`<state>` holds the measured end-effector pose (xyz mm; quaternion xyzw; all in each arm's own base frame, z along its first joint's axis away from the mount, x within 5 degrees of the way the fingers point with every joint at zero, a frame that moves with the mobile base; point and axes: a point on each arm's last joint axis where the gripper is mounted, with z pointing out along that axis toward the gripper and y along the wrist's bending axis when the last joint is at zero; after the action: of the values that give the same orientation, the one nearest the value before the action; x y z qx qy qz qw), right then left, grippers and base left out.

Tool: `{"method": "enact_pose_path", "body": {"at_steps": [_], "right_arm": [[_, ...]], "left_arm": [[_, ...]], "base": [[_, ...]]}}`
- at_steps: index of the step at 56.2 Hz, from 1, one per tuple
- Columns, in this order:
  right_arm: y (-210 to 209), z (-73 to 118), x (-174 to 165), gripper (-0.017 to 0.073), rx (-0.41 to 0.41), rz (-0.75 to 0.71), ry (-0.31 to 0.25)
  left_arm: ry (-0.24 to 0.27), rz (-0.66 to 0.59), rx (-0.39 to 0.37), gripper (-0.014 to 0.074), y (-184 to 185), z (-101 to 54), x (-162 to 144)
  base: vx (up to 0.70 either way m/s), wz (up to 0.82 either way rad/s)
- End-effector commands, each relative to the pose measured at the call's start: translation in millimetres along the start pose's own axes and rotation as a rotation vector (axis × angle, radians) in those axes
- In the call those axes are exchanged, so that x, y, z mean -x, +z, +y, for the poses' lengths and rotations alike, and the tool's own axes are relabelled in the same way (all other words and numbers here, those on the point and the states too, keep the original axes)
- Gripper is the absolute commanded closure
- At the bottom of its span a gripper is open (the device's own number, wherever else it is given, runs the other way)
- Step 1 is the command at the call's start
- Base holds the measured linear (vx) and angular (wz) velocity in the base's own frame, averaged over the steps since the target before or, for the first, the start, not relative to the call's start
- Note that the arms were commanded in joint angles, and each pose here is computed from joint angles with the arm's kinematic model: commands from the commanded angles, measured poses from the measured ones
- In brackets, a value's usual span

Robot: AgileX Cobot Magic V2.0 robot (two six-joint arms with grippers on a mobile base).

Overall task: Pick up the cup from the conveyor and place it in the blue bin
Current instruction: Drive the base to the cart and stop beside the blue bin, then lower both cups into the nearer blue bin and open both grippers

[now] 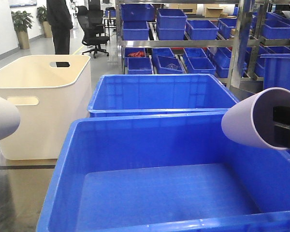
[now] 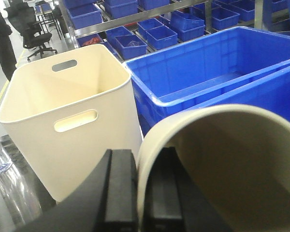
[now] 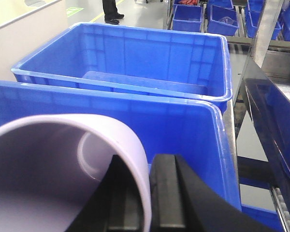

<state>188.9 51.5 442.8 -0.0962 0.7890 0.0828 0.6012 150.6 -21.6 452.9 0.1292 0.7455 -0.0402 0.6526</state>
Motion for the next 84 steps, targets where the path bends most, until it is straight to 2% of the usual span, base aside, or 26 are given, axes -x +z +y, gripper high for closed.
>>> {"method": "enact_pose_path", "body": {"at_steps": [1,11,19,25,38,48,56,62,72,84], "right_arm": [[-9.9,0.5,18.3,0.0568,0.003,-0.135,-0.008],[-9.9,0.9,18.4,0.0568,0.007,-0.136,-0.001],[-9.9,1.3,18.4,0.0568,0.013,-0.135,0.008],[-8.7,1.3,18.2,0.0568,0.013,-0.134,0.006],[2.4,1.6,15.6,0.0568,0.014,-0.109,0.011],[19.9,1.8,10.1,0.0566,0.013,-0.061,0.01],[35.9,2.6,4.4,0.0558,0.02,-0.018,0.028],[49.4,3.7,-1.1,0.0527,0.029,0.019,0.05],[66.6,5.5,-9.0,0.0395,0.044,0.069,0.09],[73.7,6.7,-12.4,0.0118,0.054,0.089,0.117]], "left_arm": [[-0.024,-0.11,0.031,0.06,-6.1,2.8,17.1],[-0.098,-0.12,0.013,0.06,3.0,3.5,17.3],[-0.093,-0.092,-0.029,0.06,15.4,2.1,13.8],[-0.126,-0.099,-0.101,0.0598,28.9,-2.6,13.5],[-0.149,-0.099,-0.325,0.0594,72.1,-30.1,7.3],[-0.198,-0.03,-0.45,0.0591,108.2,-57.1,-7.9],[-0.225,0.018,-0.487,0.0576,128.6,-69.8,-19.7],[-0.221,0.058,-0.484,0.0552,142.6,-71.9,-30.1],[-0.176,0.108,-0.484,0.043,158.2,-73.8,-44.1],[-0.169,0.116,-0.483,0.0127,160.5,-74.0,-46.4]], "base": [[0.0,0.0],[0.0,0.0],[0.0,0.0],[0.0,0.0],[0.0,0.0],[0.0,0.0],[0.0,0.0],[0.0,0.0],[0.0,0.0],[0.0,0.0]]}}
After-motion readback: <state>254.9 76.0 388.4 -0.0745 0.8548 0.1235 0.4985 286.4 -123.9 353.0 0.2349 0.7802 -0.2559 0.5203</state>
